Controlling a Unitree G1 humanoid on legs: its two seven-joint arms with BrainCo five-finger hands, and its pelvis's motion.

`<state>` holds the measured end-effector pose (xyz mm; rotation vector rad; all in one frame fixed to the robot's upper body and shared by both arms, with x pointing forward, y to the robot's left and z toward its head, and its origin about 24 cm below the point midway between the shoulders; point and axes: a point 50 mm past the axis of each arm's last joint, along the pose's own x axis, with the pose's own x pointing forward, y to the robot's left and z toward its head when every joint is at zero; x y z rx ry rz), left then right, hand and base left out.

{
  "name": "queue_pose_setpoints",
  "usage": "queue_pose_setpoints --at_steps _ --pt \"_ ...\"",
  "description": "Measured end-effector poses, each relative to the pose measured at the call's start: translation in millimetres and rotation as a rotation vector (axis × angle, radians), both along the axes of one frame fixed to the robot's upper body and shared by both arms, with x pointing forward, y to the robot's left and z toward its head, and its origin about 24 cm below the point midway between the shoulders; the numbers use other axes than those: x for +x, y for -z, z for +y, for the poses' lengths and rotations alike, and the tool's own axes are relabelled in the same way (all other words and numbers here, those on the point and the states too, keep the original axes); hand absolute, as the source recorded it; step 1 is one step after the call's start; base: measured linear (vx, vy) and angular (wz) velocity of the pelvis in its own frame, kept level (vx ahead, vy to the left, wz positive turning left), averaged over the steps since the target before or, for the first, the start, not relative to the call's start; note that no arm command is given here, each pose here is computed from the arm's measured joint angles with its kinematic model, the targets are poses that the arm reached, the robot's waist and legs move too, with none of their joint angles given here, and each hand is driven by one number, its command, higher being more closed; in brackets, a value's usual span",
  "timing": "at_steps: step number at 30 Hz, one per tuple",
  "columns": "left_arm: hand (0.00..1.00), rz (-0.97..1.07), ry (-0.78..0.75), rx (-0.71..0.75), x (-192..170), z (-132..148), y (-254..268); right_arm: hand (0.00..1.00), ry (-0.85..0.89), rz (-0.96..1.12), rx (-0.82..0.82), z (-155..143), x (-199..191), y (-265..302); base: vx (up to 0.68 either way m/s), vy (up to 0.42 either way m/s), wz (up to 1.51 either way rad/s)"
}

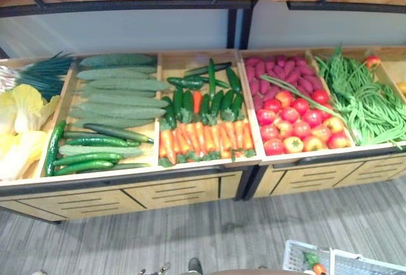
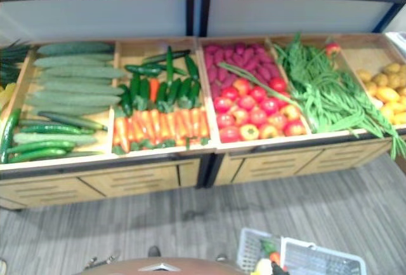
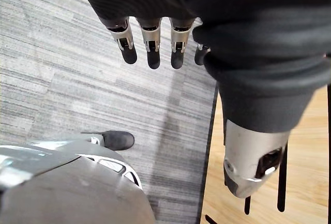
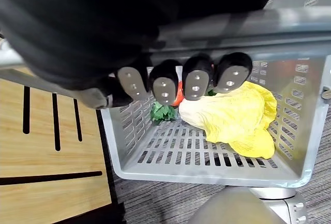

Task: Pick vegetable in the basket

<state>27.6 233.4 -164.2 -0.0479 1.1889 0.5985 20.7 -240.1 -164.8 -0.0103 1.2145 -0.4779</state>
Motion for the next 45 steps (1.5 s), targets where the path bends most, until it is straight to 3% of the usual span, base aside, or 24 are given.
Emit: queue_pose_setpoints --at_steps 6,13,25,32,38,42,45 --pt "0.00 -0.040 0.037 0.002 17.5 1.5 -1.7 1.00 0.076 -0.062 -0.013 -5.2 5.9 -3.3 0.02 0.016 -0.45" --pt "0.00 -0.097 0.038 -0.011 37.0 -8.8 -2.6 1.00 0.038 -0.182 -0.051 -9.5 33.8 -12.6 -0.16 0.126 -1.55" --pt "0.00 -0.138 0.133 -0.050 54.2 -21.6 -3.8 1.00 0.032 -0.030 -0.004 -10.4 14.6 -2.8 -0.10 -0.160 -1.34" --pt "0.00 -0.124 0.097 -0.105 47.2 -37.9 0.9 1.00 -0.003 0.000 -0.014 -12.3 3.9 -2.9 -0.02 -0.213 -0.46" --pt "0.00 -0.168 -0.053 -0.114 44.2 -33.3 0.0 1.00 -0.119 -0.062 -0.042 -14.4 29.9 -7.2 -0.02 0.017 -1.35" --pt "0.00 -0.183 -0.054 -0.113 44.6 -32.6 -0.5 1.00 -0.145 -0.064 -0.039 -13.3 31.9 -7.3 -0.05 0.220 -0.90" --pt "0.00 -0.196 -0.040 -0.079 47.7 -18.4 -3.7 1.00 -0.133 -0.060 0.009 3.4 23.8 -2.1 -0.08 0.134 -0.03"
